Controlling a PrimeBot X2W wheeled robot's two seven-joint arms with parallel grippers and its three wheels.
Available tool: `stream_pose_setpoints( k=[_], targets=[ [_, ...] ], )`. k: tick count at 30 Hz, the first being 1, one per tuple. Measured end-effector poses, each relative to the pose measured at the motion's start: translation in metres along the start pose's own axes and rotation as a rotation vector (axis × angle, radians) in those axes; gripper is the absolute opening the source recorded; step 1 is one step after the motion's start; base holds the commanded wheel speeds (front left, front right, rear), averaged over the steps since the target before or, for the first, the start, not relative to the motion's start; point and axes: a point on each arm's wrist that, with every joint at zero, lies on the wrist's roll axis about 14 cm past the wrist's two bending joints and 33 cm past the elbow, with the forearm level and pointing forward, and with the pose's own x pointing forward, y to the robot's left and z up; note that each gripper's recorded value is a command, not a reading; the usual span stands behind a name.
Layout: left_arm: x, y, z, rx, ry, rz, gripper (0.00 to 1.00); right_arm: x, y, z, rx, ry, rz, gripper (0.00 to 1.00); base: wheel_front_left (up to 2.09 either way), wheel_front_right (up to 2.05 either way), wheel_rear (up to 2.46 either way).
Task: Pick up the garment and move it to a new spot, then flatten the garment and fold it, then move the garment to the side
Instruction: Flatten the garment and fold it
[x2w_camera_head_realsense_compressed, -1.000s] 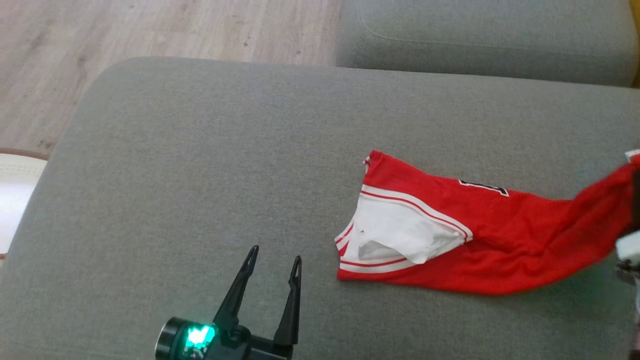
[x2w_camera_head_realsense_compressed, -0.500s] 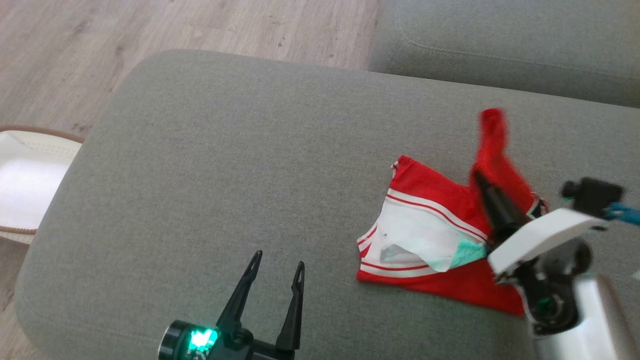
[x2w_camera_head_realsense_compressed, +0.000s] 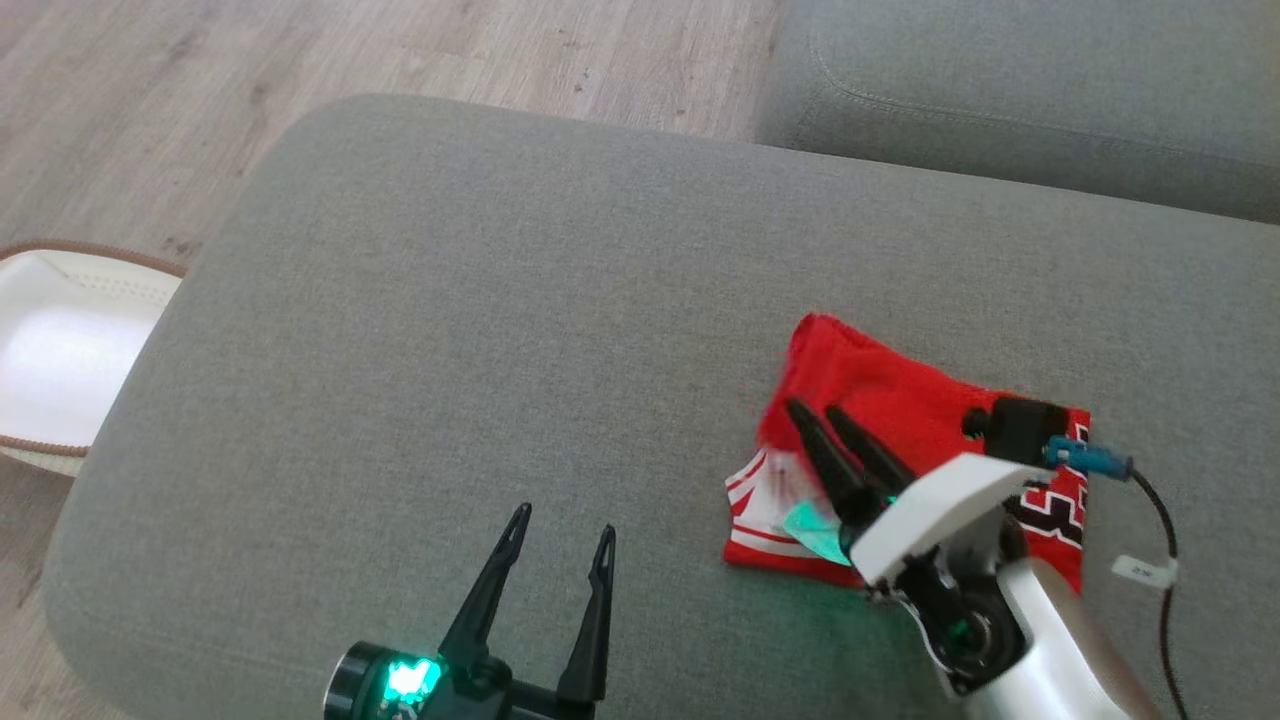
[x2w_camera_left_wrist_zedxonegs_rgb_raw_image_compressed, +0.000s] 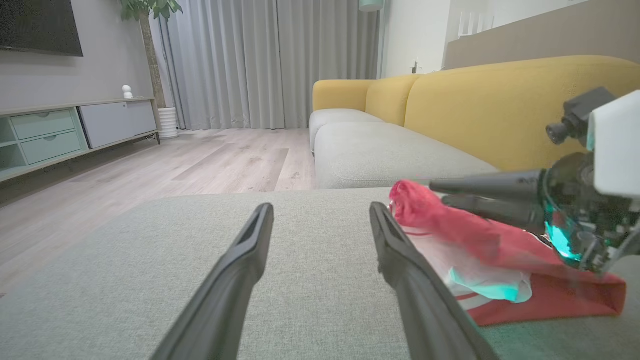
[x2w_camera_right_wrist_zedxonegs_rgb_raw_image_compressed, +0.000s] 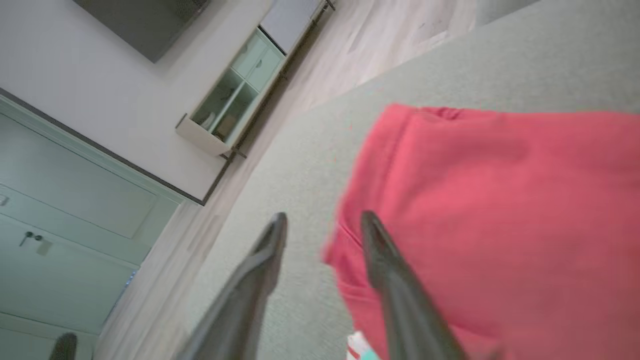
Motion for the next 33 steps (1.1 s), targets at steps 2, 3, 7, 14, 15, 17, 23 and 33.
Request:
stream_pose_setpoints(
  k=[2, 3, 7, 14, 15, 17, 23, 33],
  targets=[
    [0.000, 0.000, 0.001, -0.001, -0.003, 0.001, 1.00, 0.004, 0.012, 0.009, 0.012, -0.042, 0.038, 1.00, 0.00, 0.00, 0.00],
    [0.000, 0.000, 0.002, -0.002, -0.006, 0.000, 1.00, 0.006, 0.018, 0.016, 0.010, -0.071, 0.054, 1.00, 0.00, 0.00, 0.00],
    [-0.001, -0.002, 0.006, -0.003, -0.025, -0.007, 1.00, 0.000, 0.022, 0.041, -0.038, -0.186, 0.053, 1.00, 0.00, 0.00, 0.00],
    [-0.007, -0.009, 0.008, -0.012, -0.037, -0.028, 1.00, -0.044, -0.006, 0.086, -0.238, -0.399, -0.070, 1.00, 0.00, 0.00, 0.00],
    [-0.007, -0.008, 0.008, -0.016, -0.037, -0.027, 1.00, -0.054, -0.016, 0.090, -0.270, -0.424, -0.107, 1.00, 0.00, 0.00, 0.00],
    [-0.007, -0.006, 0.009, -0.029, -0.039, -0.020, 1.00, -0.075, -0.033, 0.095, -0.317, -0.472, -0.171, 1.00, 0.00, 0.00, 0.00],
    [-0.004, -0.003, 0.017, -0.037, -0.072, -0.013, 1.00, -0.131, -0.064, 0.094, -0.416, -0.578, -0.309, 1.00, 0.00, 0.00, 0.00],
    [-0.017, -0.006, 0.014, -0.038, -0.071, -0.022, 1.00, -0.193, -0.077, 0.055, -0.447, -0.613, -0.443, 1.00, 0.00, 0.00, 0.00]
  ],
)
